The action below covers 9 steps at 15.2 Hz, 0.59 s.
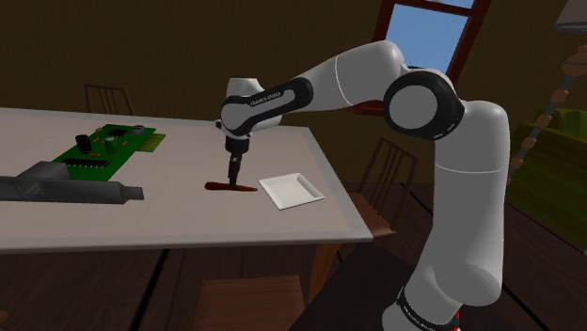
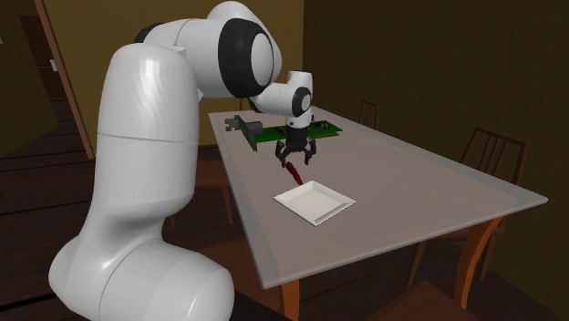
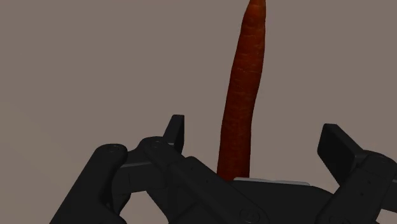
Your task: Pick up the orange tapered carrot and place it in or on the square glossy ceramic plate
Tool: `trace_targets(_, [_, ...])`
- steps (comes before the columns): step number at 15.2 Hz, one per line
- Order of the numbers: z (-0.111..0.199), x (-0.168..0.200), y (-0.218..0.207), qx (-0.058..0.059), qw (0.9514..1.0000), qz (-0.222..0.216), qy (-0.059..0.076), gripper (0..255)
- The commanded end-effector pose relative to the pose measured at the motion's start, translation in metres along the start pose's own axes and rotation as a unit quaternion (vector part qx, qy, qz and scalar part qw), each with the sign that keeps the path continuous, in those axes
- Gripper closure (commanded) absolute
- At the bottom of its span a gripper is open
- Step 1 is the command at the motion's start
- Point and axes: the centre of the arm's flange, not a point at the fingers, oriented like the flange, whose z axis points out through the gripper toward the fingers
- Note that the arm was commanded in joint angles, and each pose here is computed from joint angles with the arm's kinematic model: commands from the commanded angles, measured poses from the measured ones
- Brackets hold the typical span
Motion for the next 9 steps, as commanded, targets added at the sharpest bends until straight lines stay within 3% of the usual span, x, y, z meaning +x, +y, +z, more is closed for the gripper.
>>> trace_targets(1, [0.012, 0.005, 0.001, 0.000, 1.0000, -0.004, 0.002, 0])
trace_targets(9, [0.041, 0.005, 0.001, 0.000, 1.0000, -0.004, 0.002, 0])
